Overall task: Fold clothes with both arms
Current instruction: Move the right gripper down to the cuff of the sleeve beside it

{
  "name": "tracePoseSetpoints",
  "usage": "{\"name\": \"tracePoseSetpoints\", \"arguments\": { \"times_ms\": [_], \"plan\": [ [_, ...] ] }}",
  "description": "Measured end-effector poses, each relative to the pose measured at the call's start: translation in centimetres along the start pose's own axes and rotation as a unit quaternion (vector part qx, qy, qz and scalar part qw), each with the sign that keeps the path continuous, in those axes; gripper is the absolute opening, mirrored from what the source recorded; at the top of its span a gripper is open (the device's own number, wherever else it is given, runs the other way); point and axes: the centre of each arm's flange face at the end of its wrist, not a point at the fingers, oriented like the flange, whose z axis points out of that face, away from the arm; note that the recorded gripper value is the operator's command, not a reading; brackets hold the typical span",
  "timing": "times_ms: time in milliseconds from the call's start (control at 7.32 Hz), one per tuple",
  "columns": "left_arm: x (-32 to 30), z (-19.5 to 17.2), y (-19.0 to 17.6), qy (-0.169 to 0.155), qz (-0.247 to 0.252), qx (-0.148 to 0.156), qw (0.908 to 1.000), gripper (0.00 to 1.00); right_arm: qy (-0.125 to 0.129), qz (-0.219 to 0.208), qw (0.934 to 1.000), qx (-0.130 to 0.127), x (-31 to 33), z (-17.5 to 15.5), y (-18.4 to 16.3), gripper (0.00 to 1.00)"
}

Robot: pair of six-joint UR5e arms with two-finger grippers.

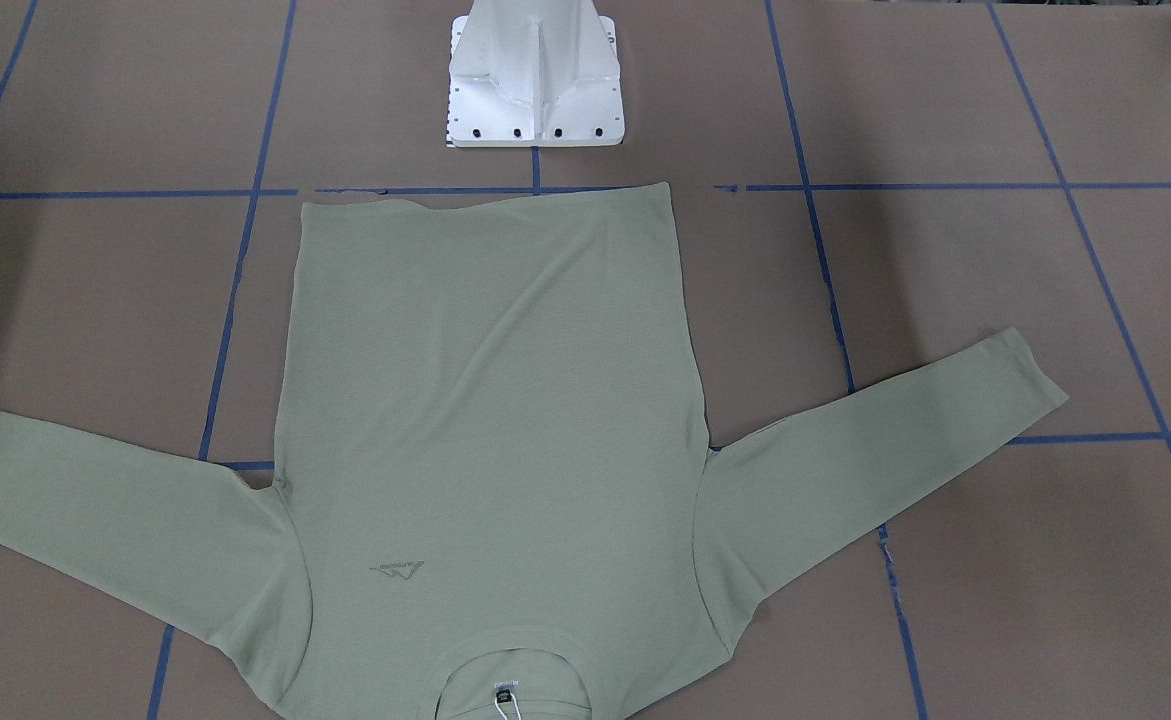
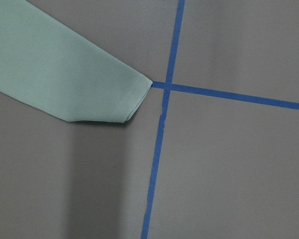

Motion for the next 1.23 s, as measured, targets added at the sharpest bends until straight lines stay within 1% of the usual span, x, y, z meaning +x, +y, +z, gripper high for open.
{"name": "tracePoseSetpoints", "arguments": {
  "times_ms": [137,273,410,683,819,1093,1229],
  "plan": [
    [0.3,-0.2,-0.5,0.005,0.007,0.009,0.9999,1.00,-0.009,-0.002,0.9999,-0.006,-0.6,0.7,-0.3,1.00],
    [0.6,-0.2,-0.7,0.016,0.011,0.015,0.9997,1.00,-0.013,-0.007,0.9999,-0.008,-0.8,1.7,-0.5,1.00],
    [0.9,-0.1,-0.6,0.030,0.012,0.019,0.9993,1.00,-0.012,-0.025,0.9996,0.005,-0.3,2.9,-0.9,1.00],
    [1.4,-0.5,-1.5,0.042,0.017,0.028,0.9985,1.00,-0.006,-0.072,0.9968,0.034,0.8,7.2,-2.5,1.00],
    [1.6,-0.8,-2.2,0.044,0.023,0.034,0.9982,1.00,-0.002,-0.085,0.9954,0.043,0.4,9.3,-3.8,1.00],
    [1.8,-0.9,-2.6,0.046,0.026,0.037,0.9979,1.00,0.026,-0.088,0.9944,0.053,-0.9,12.6,-5.6,1.00],
    [1.7,-0.9,-2.6,0.047,0.026,0.036,0.9979,1.00,0.033,-0.082,0.9944,0.057,-1.0,14.3,-5.9,1.00]
  ]
}}
